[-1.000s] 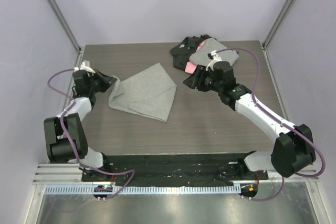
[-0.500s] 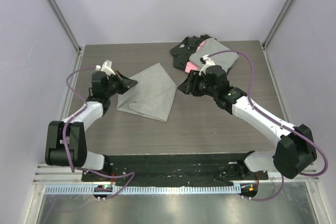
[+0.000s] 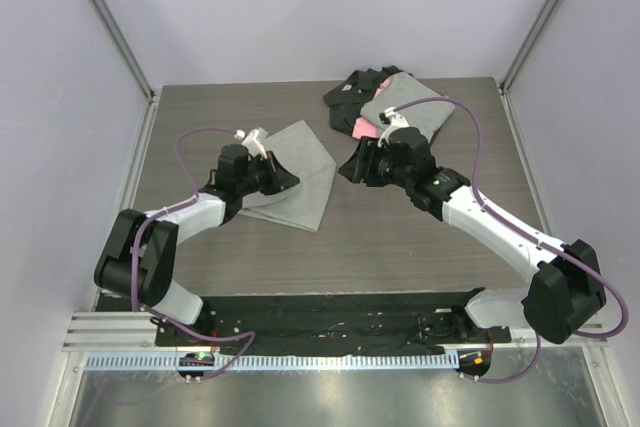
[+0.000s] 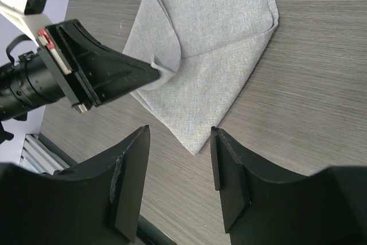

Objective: Fold the napkin, place the utensils inside, and roll it up
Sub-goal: Fold the napkin

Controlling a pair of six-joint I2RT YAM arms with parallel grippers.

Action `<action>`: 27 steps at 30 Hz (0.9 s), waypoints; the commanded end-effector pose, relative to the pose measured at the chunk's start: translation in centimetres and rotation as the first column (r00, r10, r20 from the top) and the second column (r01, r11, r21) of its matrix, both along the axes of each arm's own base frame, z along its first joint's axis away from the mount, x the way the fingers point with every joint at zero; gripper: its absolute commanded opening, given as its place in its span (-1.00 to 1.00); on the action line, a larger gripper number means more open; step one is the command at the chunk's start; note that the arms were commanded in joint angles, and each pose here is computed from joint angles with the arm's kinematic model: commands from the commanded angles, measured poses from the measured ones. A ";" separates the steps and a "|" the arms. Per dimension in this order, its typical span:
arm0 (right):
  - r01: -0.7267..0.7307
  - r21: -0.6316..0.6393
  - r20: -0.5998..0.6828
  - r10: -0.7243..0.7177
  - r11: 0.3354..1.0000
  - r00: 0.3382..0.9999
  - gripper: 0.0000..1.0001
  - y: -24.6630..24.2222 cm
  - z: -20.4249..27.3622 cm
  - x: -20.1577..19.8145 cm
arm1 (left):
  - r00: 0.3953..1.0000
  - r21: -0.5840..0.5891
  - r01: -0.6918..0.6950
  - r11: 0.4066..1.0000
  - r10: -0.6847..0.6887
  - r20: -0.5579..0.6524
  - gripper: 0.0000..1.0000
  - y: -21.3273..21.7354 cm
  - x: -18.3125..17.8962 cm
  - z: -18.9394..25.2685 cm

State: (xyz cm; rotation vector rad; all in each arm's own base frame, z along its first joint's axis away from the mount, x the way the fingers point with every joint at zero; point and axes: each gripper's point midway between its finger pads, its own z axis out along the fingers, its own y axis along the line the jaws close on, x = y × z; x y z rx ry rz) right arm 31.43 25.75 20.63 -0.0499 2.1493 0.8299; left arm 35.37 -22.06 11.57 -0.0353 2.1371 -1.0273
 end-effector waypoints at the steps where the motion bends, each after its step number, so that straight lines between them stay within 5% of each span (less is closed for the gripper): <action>1: 0.009 0.021 0.063 -0.010 1.000 0.998 0.08 0.0 2.1 0.2 | 0.995 0.076 0.045 0.996 -0.052 0.091 -1.00 -1.6 0.4 0.6; 27: 0.007 0.013 0.044 -0.008 1.000 0.999 0.08 0.2 1.4 -0.1 | 0.980 0.270 0.185 0.945 -0.199 0.027 -1.00 -4.0 -5.6 -4.8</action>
